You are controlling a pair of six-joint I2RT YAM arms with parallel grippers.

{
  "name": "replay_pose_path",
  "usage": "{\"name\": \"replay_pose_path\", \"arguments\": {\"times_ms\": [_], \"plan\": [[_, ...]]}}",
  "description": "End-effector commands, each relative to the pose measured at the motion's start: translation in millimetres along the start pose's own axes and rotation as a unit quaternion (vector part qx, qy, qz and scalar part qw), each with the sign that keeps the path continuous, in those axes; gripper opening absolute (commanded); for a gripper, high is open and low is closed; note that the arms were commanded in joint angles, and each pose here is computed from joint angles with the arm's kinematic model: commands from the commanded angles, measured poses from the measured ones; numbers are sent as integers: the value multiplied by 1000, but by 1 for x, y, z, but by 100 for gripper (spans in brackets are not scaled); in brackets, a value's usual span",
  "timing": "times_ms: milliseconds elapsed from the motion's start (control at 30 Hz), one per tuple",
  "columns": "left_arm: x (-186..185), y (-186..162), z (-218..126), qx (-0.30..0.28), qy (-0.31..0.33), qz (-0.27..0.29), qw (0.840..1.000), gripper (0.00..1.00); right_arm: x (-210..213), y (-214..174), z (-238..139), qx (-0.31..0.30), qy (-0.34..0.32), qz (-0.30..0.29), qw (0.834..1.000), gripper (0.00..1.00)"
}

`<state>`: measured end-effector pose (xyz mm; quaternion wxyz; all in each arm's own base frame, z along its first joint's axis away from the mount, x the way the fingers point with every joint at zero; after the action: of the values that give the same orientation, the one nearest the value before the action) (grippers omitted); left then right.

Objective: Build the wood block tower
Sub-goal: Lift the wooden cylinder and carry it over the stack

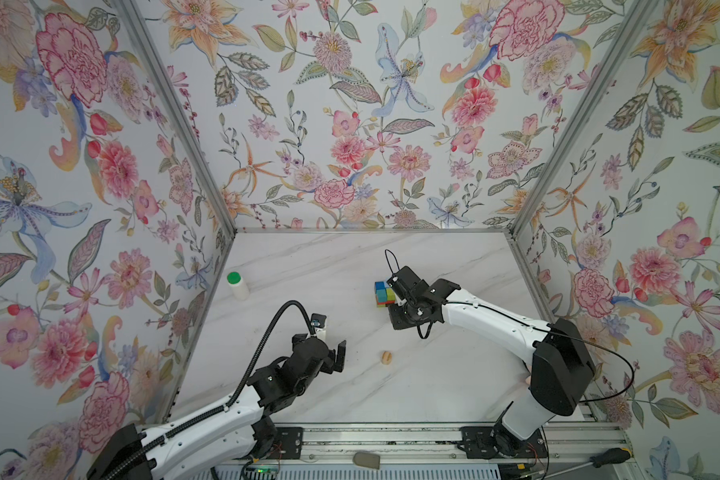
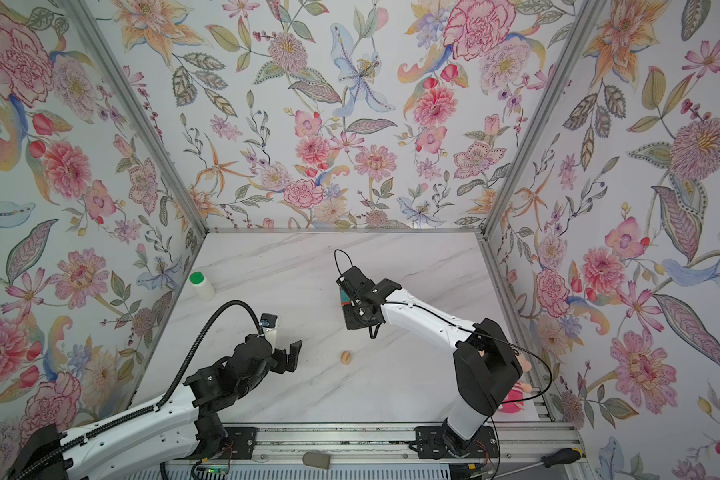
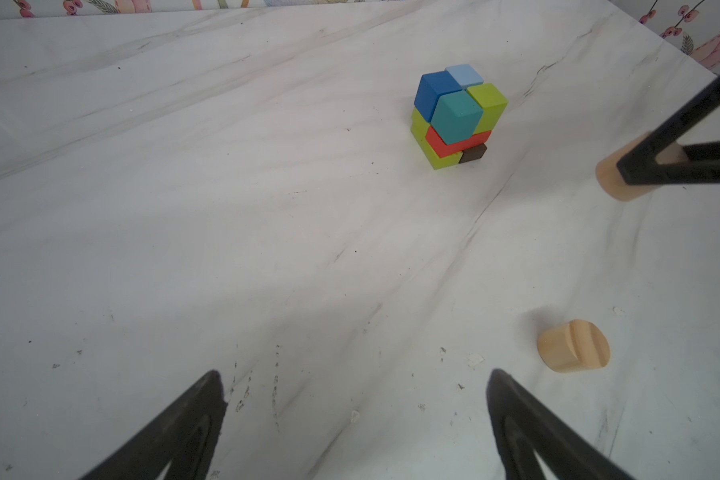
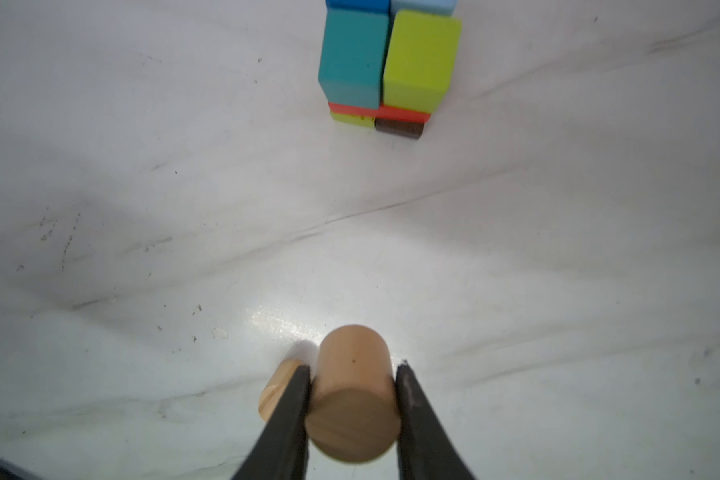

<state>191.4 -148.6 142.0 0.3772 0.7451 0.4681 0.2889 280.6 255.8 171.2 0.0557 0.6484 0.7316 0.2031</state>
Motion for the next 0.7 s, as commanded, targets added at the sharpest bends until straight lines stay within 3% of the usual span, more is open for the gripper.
{"name": "replay_pose_path", "arguments": {"times_ms": [0, 300, 667], "plan": [[1, 20, 0, -19, -4, 10, 1000, 99, -2, 21, 2, 4, -18, -22, 1000, 30], [9, 35, 13, -20, -1, 17, 1000, 99, 8, 85, 25, 1, -17, -30, 999, 29], [18, 33, 22, -11, 2, 8, 1000, 99, 19, 114, 59, 17, -40, -52, 998, 29]]}}
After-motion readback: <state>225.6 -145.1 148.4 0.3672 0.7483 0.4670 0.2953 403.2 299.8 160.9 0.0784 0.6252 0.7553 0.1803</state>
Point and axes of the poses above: each gripper's point midway between its finger pads, its own z axis out along the fingers, its own x axis along the line the jaws close on, y = z × x, the point moved 5 cm from there along -z, back along the fingers, and after that the axes turned 11 degrees about z, right-handed, at the moved point
